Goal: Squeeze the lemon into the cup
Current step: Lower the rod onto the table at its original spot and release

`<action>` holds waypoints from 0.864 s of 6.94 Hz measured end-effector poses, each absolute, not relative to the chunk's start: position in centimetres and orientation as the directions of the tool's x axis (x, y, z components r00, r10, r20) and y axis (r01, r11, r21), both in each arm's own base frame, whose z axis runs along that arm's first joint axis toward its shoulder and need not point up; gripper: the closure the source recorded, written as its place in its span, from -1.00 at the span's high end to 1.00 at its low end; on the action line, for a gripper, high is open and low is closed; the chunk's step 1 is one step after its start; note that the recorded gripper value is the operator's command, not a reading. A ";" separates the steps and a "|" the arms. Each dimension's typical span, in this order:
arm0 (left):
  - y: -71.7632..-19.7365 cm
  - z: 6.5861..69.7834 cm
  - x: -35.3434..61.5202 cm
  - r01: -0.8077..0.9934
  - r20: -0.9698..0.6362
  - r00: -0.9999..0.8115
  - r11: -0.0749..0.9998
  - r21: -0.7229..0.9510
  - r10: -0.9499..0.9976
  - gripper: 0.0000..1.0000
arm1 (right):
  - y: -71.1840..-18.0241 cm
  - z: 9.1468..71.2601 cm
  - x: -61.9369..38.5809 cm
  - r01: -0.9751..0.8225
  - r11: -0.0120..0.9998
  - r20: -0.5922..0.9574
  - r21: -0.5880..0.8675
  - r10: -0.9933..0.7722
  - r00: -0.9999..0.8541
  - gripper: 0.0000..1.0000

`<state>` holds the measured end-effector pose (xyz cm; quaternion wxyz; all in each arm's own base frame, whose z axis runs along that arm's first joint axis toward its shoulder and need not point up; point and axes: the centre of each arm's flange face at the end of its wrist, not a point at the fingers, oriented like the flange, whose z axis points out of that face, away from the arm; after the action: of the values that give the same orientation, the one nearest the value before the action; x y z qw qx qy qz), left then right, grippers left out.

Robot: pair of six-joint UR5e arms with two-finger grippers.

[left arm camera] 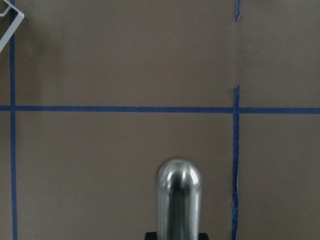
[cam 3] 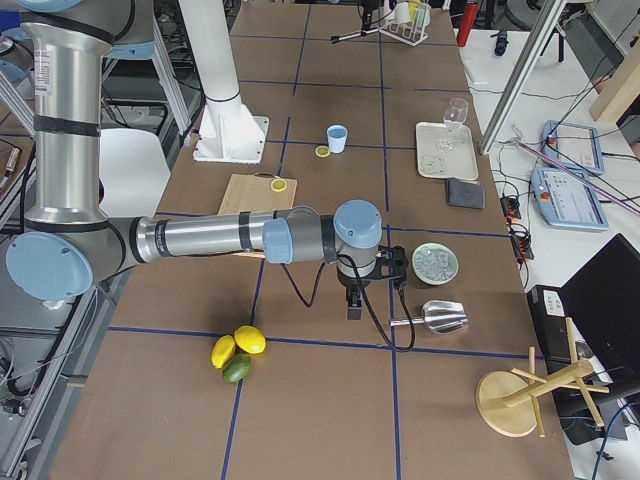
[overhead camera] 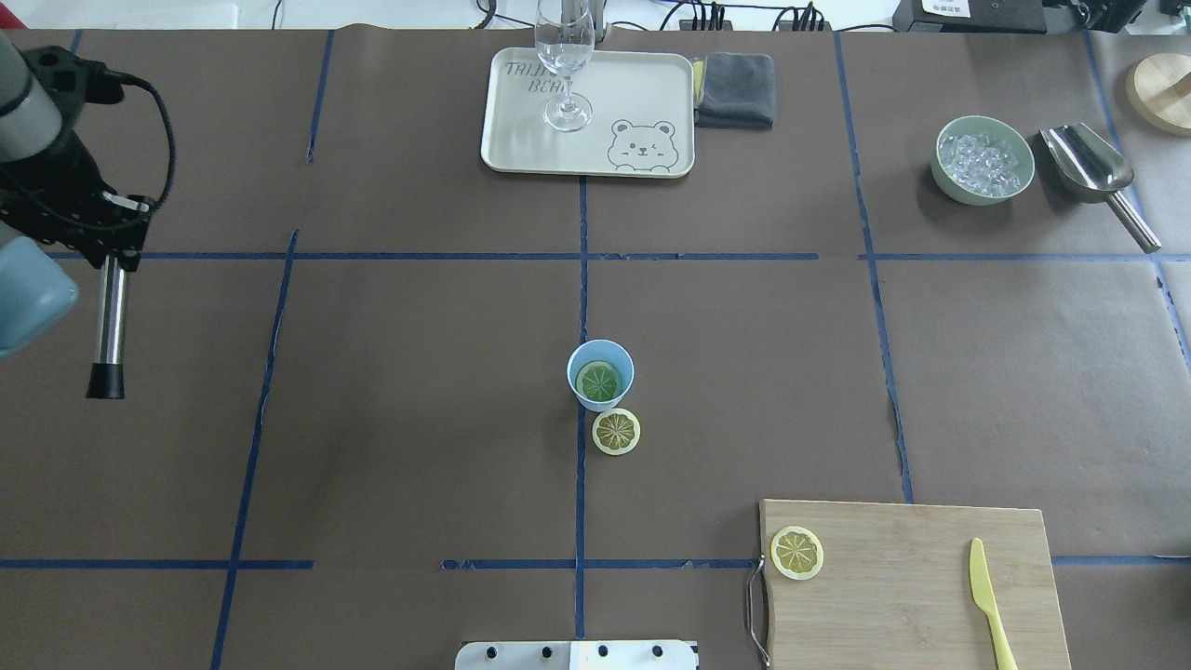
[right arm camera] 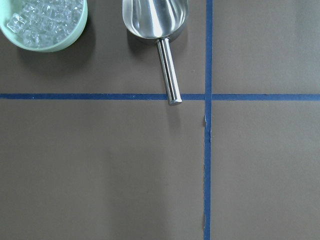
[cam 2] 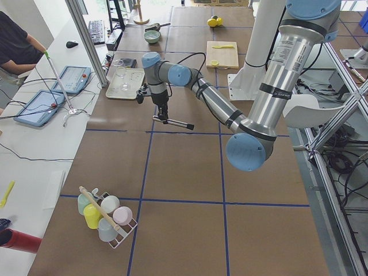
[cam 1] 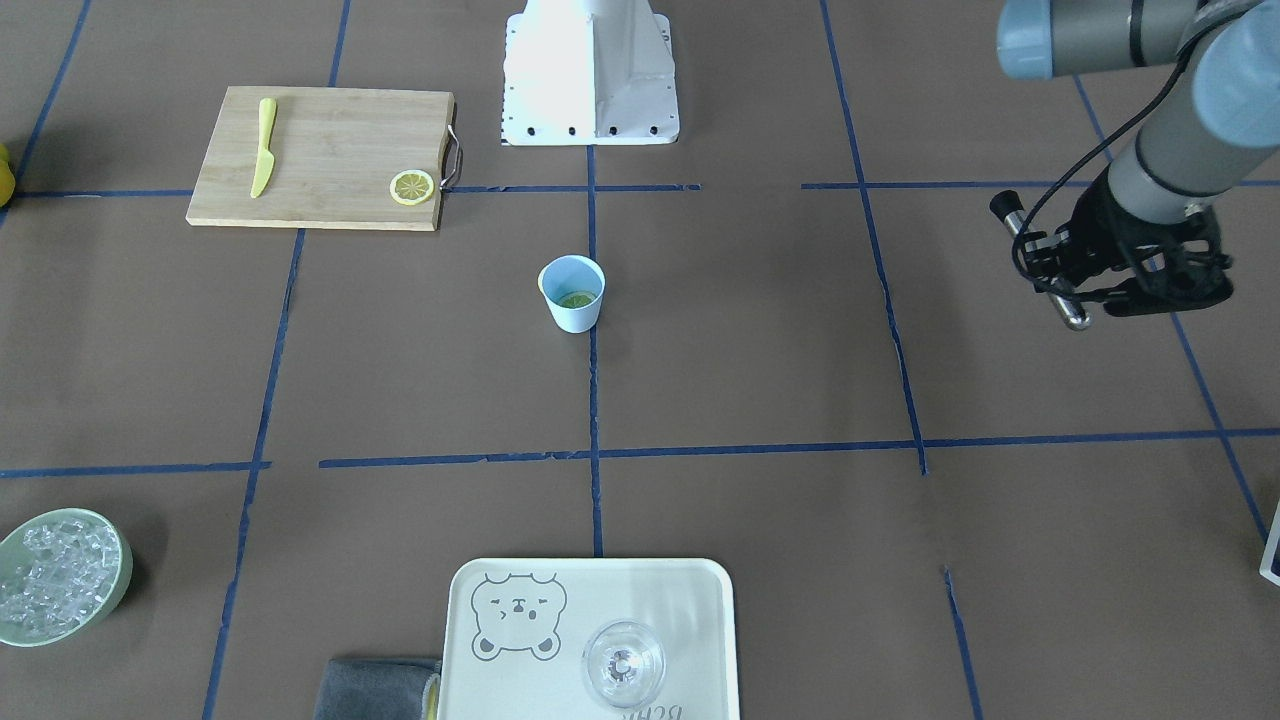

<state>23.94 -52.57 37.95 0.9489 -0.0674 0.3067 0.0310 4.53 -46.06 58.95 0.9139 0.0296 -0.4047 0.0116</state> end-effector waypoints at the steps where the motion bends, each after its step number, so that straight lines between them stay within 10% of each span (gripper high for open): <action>1: -52.5 39.5 27.9 -0.156 -0.574 0.817 0.978 -0.136 0.050 -1.00 | -46.1 58.8 4.5 -0.046 0.998 0.741 0.048 -0.005 0.672 1.00; 6: -52.1 46.8 32.8 -0.206 -0.511 0.859 0.944 -0.258 0.047 -1.00 | -46.5 57.8 4.6 -0.050 0.997 0.741 0.064 -0.014 0.671 1.00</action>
<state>32.81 -52.06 46.80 0.9516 -0.1538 0.2575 0.0666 4.60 -46.50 57.84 0.9133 0.0396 -0.4053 0.0101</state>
